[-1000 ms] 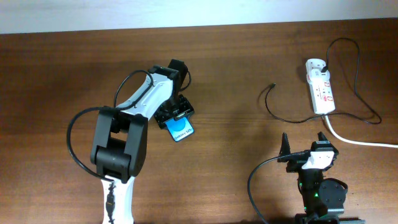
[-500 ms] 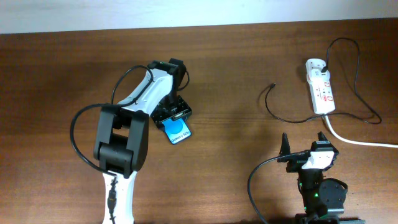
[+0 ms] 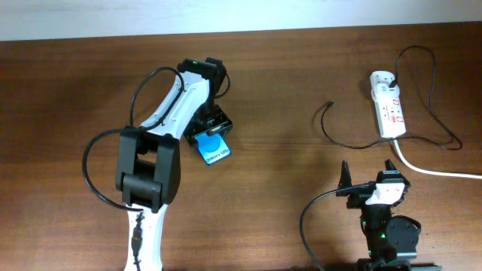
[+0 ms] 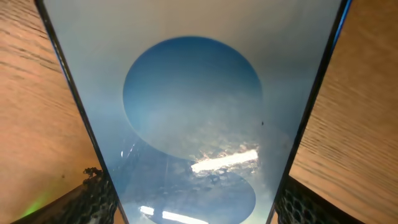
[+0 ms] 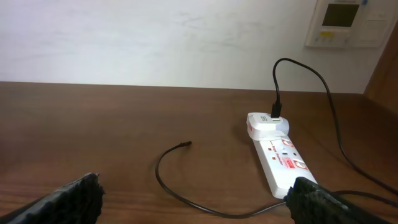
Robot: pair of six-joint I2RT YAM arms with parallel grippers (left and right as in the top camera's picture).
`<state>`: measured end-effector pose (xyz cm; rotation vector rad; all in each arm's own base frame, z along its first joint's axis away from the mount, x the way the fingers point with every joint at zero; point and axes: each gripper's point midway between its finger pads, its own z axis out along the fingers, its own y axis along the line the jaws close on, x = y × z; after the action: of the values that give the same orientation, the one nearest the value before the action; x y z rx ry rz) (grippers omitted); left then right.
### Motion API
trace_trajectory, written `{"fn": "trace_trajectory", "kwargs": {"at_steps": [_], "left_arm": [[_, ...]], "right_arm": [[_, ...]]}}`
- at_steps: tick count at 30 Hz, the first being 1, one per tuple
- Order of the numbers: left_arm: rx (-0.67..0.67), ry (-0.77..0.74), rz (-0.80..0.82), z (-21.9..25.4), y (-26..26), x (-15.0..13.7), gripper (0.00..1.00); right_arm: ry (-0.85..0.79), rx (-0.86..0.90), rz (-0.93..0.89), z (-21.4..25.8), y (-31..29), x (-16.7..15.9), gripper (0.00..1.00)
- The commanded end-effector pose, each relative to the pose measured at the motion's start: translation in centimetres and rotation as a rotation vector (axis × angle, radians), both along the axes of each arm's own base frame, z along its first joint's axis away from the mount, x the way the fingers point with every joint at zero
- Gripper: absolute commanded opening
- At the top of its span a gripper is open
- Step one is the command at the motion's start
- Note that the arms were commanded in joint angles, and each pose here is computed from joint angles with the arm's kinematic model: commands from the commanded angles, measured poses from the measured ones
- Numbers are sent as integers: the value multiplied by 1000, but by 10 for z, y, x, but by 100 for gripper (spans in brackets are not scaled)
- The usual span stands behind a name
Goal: Plug charger to phone and switch on socket
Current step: 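Lift the phone off the table with the left gripper, then raise and tilt the phone upright toward the right side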
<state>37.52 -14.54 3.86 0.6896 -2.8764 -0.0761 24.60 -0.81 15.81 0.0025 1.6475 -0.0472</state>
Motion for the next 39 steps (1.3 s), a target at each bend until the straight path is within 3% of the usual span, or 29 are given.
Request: {"fn": "trace_trajectory", "kwargs": {"at_steps": [1,21,29,39], "left_arm": [[-35,-28,9,16,-5,11,54],[-316,14,-58,36,-50,5,53],[-648,-42,-150,58,-100,16,53],[-818,-73,-194,76,-123,20,53]], "right_arm": [[4,3,-11,-3,-2,0,99],[4,3,-11,-3,-2,0,98],[4,3,-11,-3,-2,0,98],[4,3,-11,-3,-2,0,99]]}}
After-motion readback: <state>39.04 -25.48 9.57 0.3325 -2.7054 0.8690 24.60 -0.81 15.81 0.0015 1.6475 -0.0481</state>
